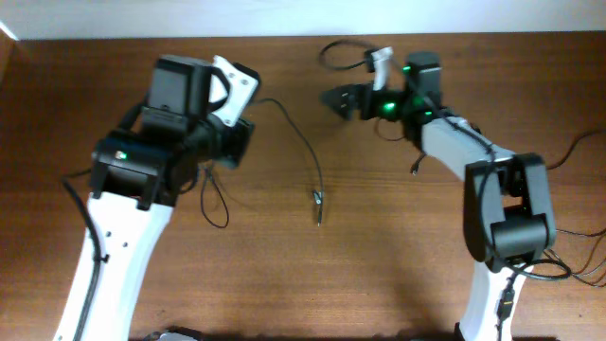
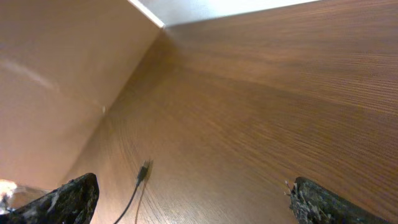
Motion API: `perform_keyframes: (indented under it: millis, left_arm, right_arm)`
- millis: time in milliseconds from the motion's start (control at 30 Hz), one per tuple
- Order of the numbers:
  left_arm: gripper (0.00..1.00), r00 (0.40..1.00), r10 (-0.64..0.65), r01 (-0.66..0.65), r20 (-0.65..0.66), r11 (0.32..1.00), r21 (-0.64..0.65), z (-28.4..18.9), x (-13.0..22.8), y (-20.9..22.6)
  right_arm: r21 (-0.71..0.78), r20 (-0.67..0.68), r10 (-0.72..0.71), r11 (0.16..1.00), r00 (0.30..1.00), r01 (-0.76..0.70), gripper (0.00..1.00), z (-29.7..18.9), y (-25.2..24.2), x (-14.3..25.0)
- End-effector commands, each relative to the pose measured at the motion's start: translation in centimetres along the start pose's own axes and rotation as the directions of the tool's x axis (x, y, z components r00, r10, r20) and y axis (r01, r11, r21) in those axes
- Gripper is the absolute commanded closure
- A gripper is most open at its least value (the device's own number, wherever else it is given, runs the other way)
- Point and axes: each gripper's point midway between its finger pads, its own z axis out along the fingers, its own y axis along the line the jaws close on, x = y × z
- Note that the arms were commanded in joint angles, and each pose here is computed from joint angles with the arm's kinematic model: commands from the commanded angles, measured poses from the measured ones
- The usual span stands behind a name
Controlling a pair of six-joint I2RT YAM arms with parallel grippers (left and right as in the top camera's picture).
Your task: Untangle cables
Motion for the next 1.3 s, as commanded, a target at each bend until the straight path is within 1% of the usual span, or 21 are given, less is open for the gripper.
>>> perform_keyframes:
  millis: [0, 33, 100, 200, 267, 300, 333, 367, 433, 500, 533, 600, 633, 700, 733, 833, 1033, 1267]
  left_arm:
    - [1.00, 0.993, -0.114, 0.110, 0.030, 0.988, 0.106, -0.6, -0.1, 0.8]
    - [1.00, 0.992, -0.126, 0.122, 0.029, 0.988, 0.098, -0.6, 0.1, 1.3]
    - [1.00, 0.988, -0.155, 0.153, 0.017, 0.985, 0.074, -0.7, 0.6, 2.5]
    - [1.00, 0.984, -0.179, 0.178, 0.002, 0.982, 0.058, -0.8, 1.3, 3.4]
    - [1.00, 0.983, -0.185, 0.184, 0.003, 0.981, 0.062, -0.8, 1.3, 3.5]
    - [1.00, 0.981, -0.193, 0.192, 0.002, 0.979, 0.064, -0.8, 1.3, 3.4]
    - [1.00, 0.981, -0.193, 0.192, 0.000, 0.979, 0.064, -0.8, 1.4, 3.4]
    - [1.00, 0.981, -0.193, 0.192, -0.001, 0.979, 0.061, -0.8, 1.4, 3.4]
    - [1.00, 0.981, -0.192, 0.191, 0.004, 0.980, 0.060, -0.8, 1.3, 3.5]
    - [1.00, 0.976, -0.219, 0.218, 0.017, 0.975, 0.051, -0.9, 1.0, 3.8]
    - [1.00, 0.960, -0.276, 0.274, 0.037, 0.961, 0.042, -0.9, 0.6, 4.4]
    - [1.00, 0.941, -0.332, 0.330, 0.071, 0.943, 0.042, -1.0, -0.2, 4.8]
    - [1.00, 0.935, -0.345, 0.341, 0.085, 0.938, 0.059, -1.0, -0.7, 4.7]
    - [1.00, 0.935, -0.341, 0.325, 0.100, 0.934, 0.149, -1.1, -1.6, 3.3]
    - [1.00, 0.935, -0.342, 0.322, 0.097, 0.930, 0.176, -1.1, -1.7, 2.9]
    - [1.00, 0.935, -0.348, 0.331, 0.071, 0.927, 0.178, -0.3, -1.4, 2.9]
    - [1.00, 0.935, -0.351, 0.334, 0.054, 0.920, 0.205, 0.0, -1.3, 2.5]
    - [1.00, 0.935, -0.350, 0.330, 0.052, 0.915, 0.231, 0.7, -2.0, 1.4]
  right_arm:
    - [0.067, 0.001, -0.227, 0.972, 0.974, 0.227, 0.01, 2.6, 1.8, -0.2]
    - [0.071, -0.002, -0.261, 0.963, 0.965, 0.261, 0.01, 3.2, 2.5, -0.1]
    - [0.085, -0.005, -0.378, 0.922, 0.926, 0.377, 0.01, 4.5, 4.8, -0.1]
    - [0.119, 0.032, -0.477, 0.874, 0.878, 0.471, 0.01, 5.1, 7.4, -1.5]
    - [0.170, 0.080, -0.518, 0.849, 0.852, 0.500, 0.01, 4.5, 8.9, -3.5]
    - [0.225, 0.104, -0.560, 0.818, 0.822, 0.529, 0.01, 3.5, 9.5, -5.1]
    - [0.260, 0.119, -0.570, 0.808, 0.813, 0.528, 0.01, 2.9, 9.6, -6.0]
    - [0.286, 0.150, -0.603, 0.785, 0.784, 0.549, 0.01, 1.9, 10.8, -7.6]
    - [0.285, 0.170, -0.652, 0.750, 0.739, 0.597, 0.01, 0.8, 13.0, -8.7]
    - [0.257, 0.179, -0.674, 0.735, 0.717, 0.627, 0.01, 0.0, 15.1, -9.0]
    - [0.206, 0.188, -0.680, 0.733, 0.709, 0.649, 0.01, -0.4, 16.8, -8.7]
    - [0.090, 0.209, -0.686, 0.724, 0.697, 0.684, 0.01, -0.7, 19.9, -7.7]
    - [0.046, 0.217, -0.687, 0.717, 0.693, 0.696, 0.01, -0.7, 21.0, -7.3]
    - [-0.002, 0.220, -0.688, 0.709, 0.692, 0.705, 0.01, -0.3, 22.2, -6.4]
    - [-0.014, 0.217, -0.689, 0.706, 0.691, 0.708, 0.01, 0.1, 22.7, -5.9]
    - [-0.040, 0.226, -0.733, 0.651, 0.642, 0.758, 0.01, 1.2, 24.7, -4.7]
    - [-0.051, 0.230, -0.744, 0.634, 0.627, 0.771, 0.01, 1.6, 25.5, -4.2]
    - [-0.133, 0.222, -0.738, 0.624, 0.637, 0.770, 0.01, 2.3, 27.4, -2.2]
